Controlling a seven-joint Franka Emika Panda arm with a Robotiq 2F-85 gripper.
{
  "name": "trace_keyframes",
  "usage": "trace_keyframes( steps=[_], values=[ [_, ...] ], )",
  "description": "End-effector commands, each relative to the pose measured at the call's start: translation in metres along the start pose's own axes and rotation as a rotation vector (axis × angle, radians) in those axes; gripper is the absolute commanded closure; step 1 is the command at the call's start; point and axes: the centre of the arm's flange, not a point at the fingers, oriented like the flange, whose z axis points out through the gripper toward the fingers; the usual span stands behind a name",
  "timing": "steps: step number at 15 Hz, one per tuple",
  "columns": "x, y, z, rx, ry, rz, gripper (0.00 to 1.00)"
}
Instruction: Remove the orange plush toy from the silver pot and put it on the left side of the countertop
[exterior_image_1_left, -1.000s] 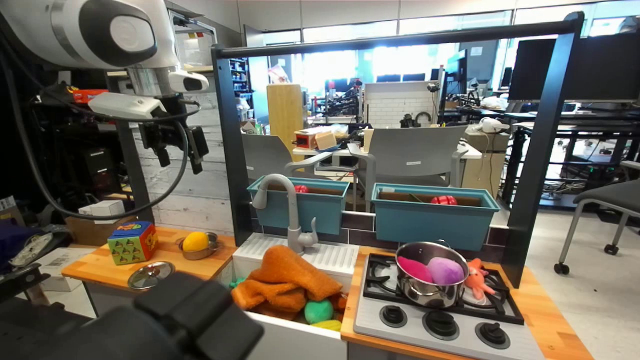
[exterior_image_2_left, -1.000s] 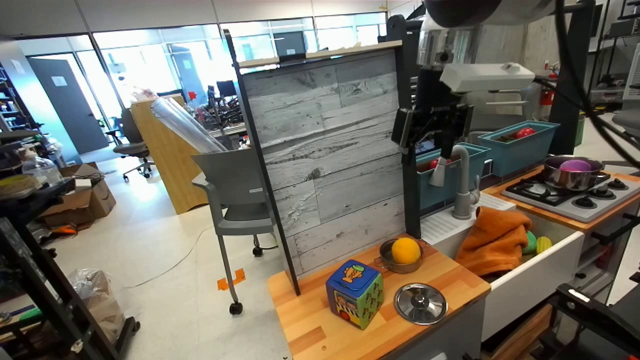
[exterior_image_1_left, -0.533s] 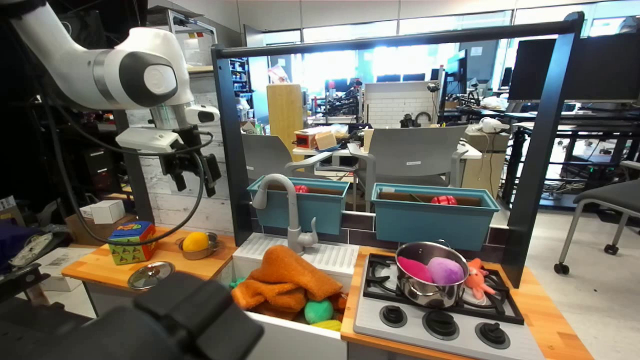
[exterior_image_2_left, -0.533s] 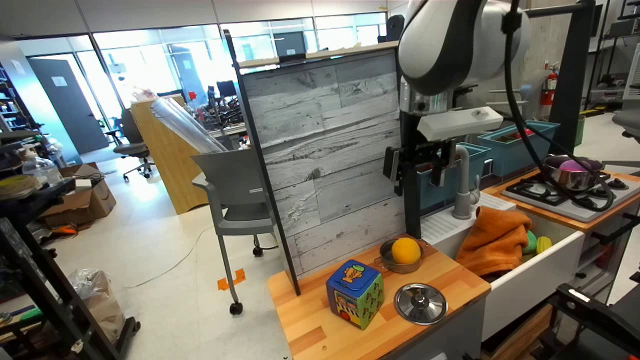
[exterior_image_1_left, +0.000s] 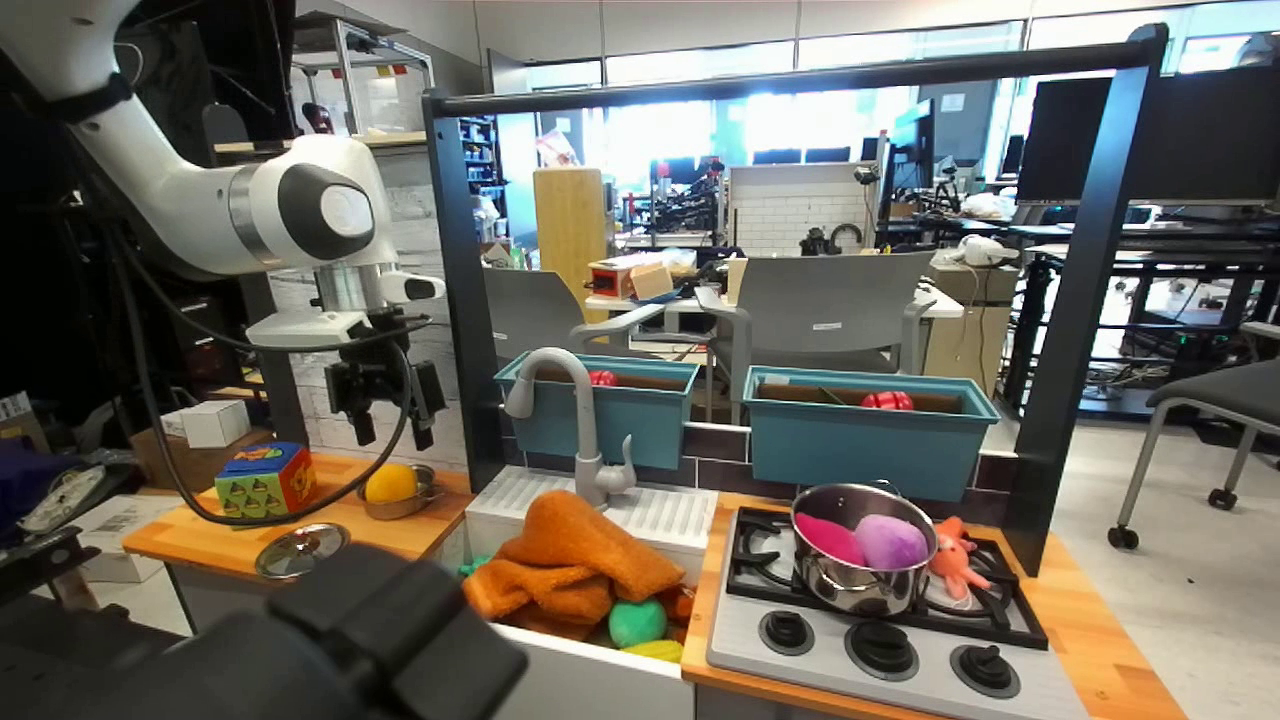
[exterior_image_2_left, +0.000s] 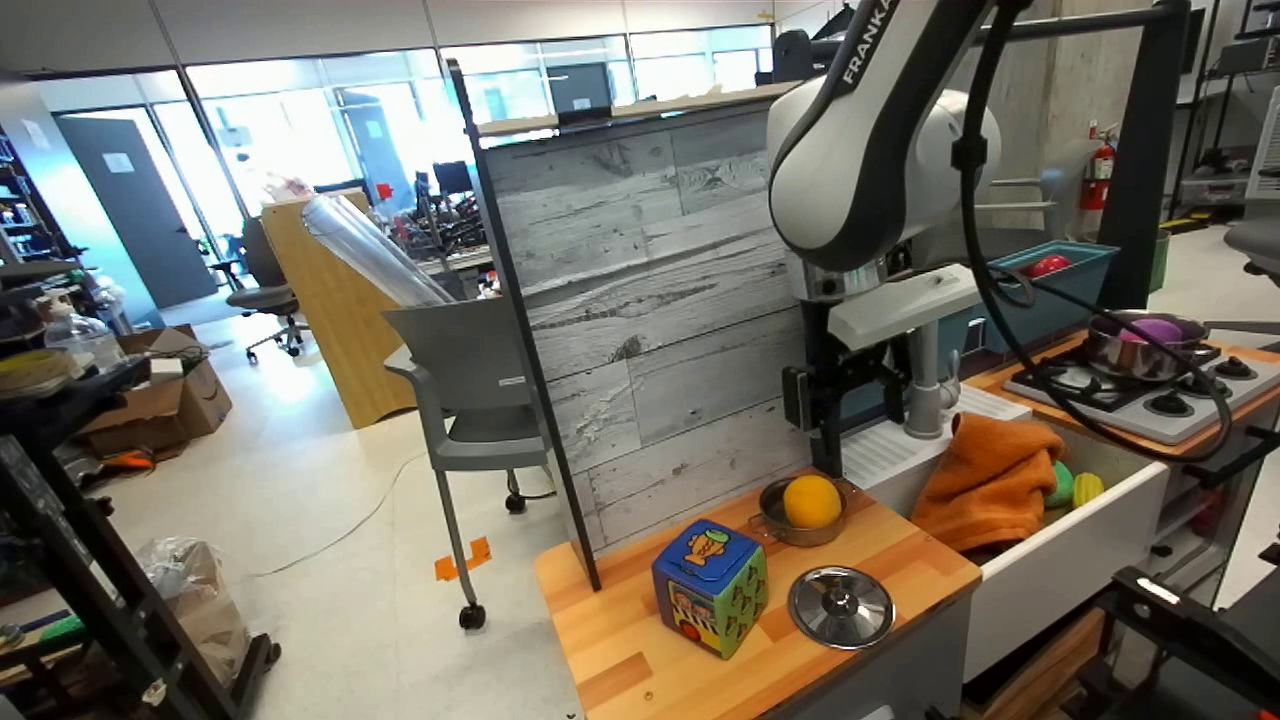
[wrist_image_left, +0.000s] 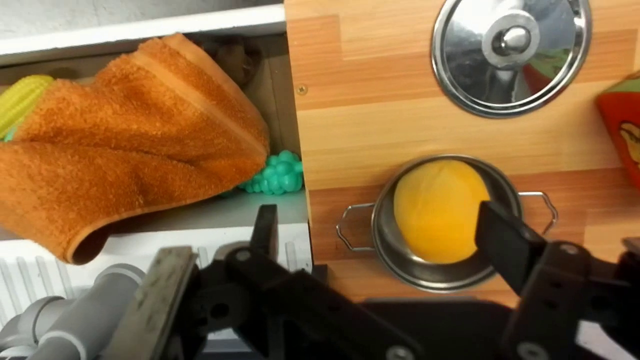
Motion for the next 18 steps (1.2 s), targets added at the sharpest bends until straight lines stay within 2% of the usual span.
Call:
trace_keyframes(
  steps=[1,4,9,13,18],
  values=[
    [0.014,-0.013,0.011,-0.089,-0.094,-0.025,0.00],
    [0.014,-0.020,0.021,-0.137,-0.117,-0.076,0.00],
    [0.023,-0.035,0.040,-0.193,0.007,-0.183,0.00],
    [0.019,-0.050,0.052,-0.182,0.083,-0.265,0.00],
    [-0.001,-0.071,0.053,-0.147,0.062,-0.327,0.00]
  ],
)
